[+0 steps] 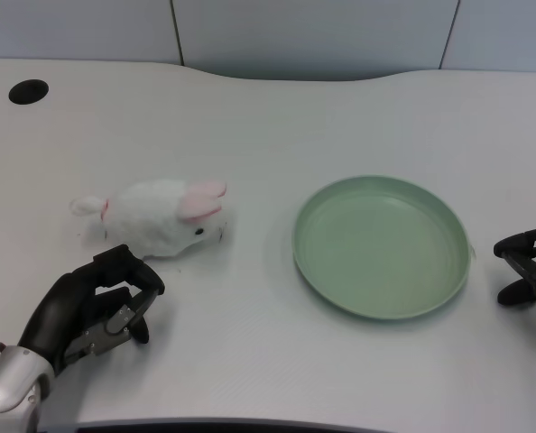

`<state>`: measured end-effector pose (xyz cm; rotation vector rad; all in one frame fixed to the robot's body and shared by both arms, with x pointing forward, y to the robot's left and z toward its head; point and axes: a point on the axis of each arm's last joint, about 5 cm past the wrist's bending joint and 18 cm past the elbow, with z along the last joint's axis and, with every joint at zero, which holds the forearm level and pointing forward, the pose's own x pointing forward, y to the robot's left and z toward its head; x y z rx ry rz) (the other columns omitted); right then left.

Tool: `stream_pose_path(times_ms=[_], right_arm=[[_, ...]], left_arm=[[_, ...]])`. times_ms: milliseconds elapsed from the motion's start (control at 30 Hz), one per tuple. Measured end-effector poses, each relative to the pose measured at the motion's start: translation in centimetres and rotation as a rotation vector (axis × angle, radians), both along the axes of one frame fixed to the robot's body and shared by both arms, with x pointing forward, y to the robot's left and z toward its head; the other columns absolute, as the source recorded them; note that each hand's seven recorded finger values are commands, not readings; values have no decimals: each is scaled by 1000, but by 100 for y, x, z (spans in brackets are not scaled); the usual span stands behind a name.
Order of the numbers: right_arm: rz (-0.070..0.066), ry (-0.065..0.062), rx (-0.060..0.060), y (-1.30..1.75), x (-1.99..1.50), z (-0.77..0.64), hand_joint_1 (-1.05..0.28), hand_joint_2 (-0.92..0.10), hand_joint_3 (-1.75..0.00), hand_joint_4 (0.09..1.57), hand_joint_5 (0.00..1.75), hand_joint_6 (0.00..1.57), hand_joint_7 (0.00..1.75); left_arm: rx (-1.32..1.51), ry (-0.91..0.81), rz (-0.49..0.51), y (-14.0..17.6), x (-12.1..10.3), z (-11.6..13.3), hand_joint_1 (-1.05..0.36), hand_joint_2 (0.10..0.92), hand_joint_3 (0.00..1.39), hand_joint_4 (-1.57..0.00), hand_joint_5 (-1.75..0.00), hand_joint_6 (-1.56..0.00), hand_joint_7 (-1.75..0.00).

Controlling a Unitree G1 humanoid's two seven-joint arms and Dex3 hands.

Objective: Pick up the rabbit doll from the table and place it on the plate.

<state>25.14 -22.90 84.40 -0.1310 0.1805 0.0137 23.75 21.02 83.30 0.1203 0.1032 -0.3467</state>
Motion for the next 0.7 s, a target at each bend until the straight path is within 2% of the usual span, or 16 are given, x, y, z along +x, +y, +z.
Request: stream_pose_path(times_ms=[200, 700], right_arm=[[5, 3, 4, -1, -3, -4, -798, -921, -68, 978, 989, 875, 880], [2, -1, 2, 4, -3, -2, -797, -918, -73, 984, 982, 878, 889]], left_arm=[[0, -1, 0, 0, 1, 2, -503, 921, 438, -605, -1746, -448, -1637], [32, -46, -9, 22, -1, 38, -508, 921, 443, -590, -1746, -425, -1648]])
